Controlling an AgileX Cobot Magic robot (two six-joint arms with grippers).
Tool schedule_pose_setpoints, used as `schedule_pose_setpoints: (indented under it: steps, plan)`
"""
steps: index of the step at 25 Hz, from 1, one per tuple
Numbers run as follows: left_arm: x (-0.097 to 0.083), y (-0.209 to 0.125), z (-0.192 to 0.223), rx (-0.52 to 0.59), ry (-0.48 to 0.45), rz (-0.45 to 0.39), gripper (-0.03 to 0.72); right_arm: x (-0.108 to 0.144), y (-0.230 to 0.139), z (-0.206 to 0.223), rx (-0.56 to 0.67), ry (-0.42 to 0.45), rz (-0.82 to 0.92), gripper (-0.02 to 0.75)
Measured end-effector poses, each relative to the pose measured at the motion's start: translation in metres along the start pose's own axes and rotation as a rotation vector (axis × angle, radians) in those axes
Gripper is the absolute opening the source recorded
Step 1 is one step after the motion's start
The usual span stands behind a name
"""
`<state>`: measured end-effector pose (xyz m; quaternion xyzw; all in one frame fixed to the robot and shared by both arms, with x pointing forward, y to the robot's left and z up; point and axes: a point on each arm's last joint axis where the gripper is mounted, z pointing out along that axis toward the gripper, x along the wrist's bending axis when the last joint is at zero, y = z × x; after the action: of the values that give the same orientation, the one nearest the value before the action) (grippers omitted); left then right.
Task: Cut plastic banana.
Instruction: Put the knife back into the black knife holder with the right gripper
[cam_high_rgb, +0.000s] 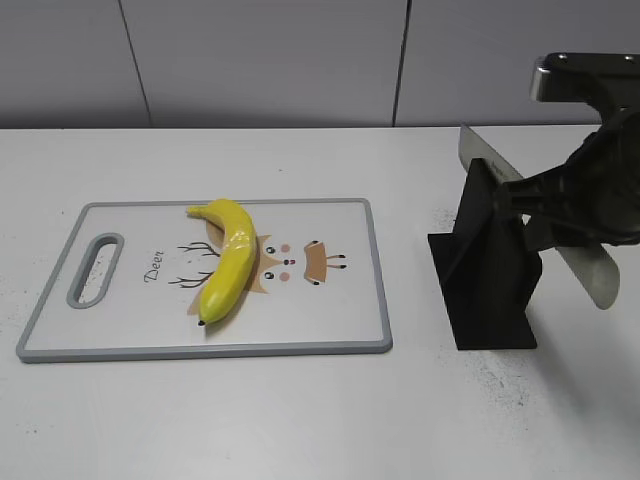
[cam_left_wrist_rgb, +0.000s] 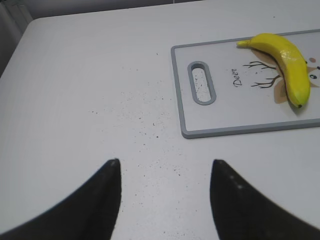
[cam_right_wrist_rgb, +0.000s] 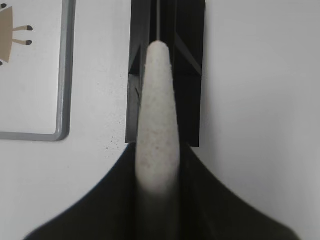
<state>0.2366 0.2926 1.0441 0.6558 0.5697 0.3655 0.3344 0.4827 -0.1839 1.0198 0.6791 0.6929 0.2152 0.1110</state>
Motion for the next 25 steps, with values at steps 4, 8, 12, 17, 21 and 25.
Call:
schedule_pose_setpoints:
  steps: [4,8,12,17,21,25]
  plan:
    - [0.000,0.000,0.000,0.000,0.000,0.000,0.544,0.000,-0.002,0.001,0.023,-0.002,0.013,0.160]
    - [0.000,0.000,0.000,0.000,0.001,0.001,0.544,0.000,-0.004,0.007,0.055,-0.016,0.014,0.167]
    - [0.000,0.000,0.000,0.000,0.002,0.000,0.544,0.000,-0.003,0.008,0.051,-0.013,0.014,0.391]
    - [0.000,0.000,0.000,0.001,0.003,0.001,0.544,0.001,-0.002,0.006,0.036,-0.005,0.004,0.638]
    - [0.000,0.000,0.000,0.001,0.003,0.001,0.544,0.000,0.000,-0.014,-0.028,0.022,-0.055,0.652]
    - [0.000,0.000,0.000,0.001,0.003,0.001,0.544,-0.005,-0.006,-0.052,-0.089,0.047,-0.161,0.635]
